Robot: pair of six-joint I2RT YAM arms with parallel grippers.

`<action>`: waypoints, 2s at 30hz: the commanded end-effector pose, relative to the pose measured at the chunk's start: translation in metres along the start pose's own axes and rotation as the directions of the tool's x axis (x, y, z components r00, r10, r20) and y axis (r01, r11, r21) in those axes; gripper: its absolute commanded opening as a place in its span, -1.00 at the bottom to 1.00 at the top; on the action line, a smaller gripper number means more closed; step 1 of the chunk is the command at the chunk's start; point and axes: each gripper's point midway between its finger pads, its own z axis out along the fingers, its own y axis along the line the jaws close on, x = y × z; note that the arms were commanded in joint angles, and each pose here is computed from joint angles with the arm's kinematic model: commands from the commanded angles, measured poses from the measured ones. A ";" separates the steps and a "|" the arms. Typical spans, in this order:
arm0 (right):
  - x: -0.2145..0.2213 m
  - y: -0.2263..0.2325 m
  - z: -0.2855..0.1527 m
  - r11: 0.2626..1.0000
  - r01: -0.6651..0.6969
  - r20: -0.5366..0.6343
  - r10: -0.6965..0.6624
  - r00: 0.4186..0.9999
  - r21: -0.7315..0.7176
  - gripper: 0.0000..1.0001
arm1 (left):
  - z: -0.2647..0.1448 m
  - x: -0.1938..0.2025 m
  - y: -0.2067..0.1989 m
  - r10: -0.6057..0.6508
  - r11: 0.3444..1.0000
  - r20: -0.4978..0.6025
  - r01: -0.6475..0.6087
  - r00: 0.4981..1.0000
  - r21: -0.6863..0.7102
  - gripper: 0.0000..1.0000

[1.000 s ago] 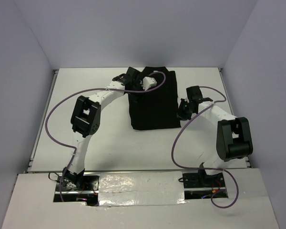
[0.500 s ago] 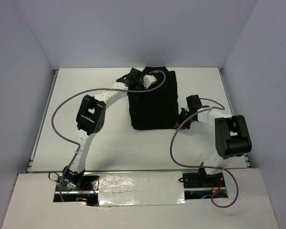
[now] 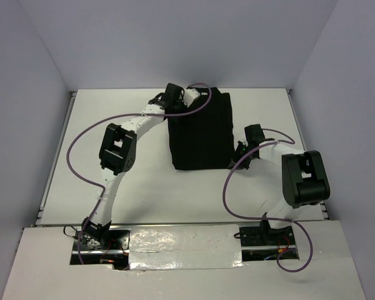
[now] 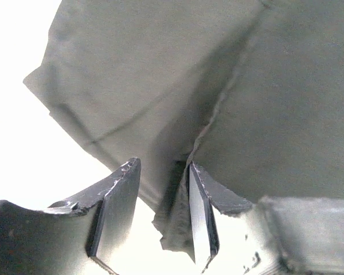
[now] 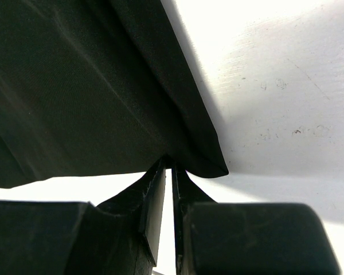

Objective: Fold and stack the long sleeve shirts
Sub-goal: Fold the shirt

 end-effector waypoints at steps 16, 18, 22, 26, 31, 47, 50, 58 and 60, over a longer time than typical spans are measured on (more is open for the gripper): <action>-0.040 0.006 -0.075 0.982 0.177 0.131 -0.185 0.974 0.071 0.10 | -0.116 -0.063 -0.023 0.335 0.915 0.219 -0.371 0.916 0.155 0.21; -0.037 0.006 -0.069 0.984 0.170 0.115 -0.175 0.978 0.049 0.13 | -0.119 -0.059 -0.042 0.360 0.898 0.191 -0.395 0.913 0.195 0.25; -0.032 0.003 -0.049 0.989 0.146 0.068 -0.147 0.987 0.024 0.13 | -0.123 -0.050 -0.061 0.303 0.901 0.145 -0.333 0.942 0.279 0.31; -0.030 -0.005 -0.033 0.989 0.143 0.037 -0.144 0.989 0.042 0.13 | -0.141 -0.036 -0.080 0.318 0.863 0.152 -0.352 0.936 0.361 0.35; -0.027 -0.008 -0.019 0.991 0.128 0.014 -0.129 0.992 0.036 0.13 | -0.168 0.031 -0.139 0.603 0.639 0.175 -0.603 0.778 0.478 0.30; -0.018 -0.015 0.001 0.994 0.106 -0.025 -0.105 0.994 0.026 0.04 | -0.125 0.126 -0.181 0.688 0.591 0.037 -0.590 0.725 0.550 0.35; -0.017 -0.014 0.002 0.994 0.109 -0.031 -0.108 0.994 0.014 -0.07 | -0.116 0.132 -0.179 0.683 0.615 0.018 -0.589 0.730 0.524 0.35; -0.019 -0.004 0.004 0.992 0.116 -0.030 -0.118 0.993 -0.038 -0.92 | -0.103 0.138 -0.170 0.688 0.649 -0.012 -0.607 0.726 0.458 -0.25; -0.019 -0.003 0.002 0.992 0.121 -0.032 -0.122 0.992 -0.041 -1.00 | -0.104 0.136 -0.168 0.682 0.658 -0.021 -0.601 0.731 0.454 -0.83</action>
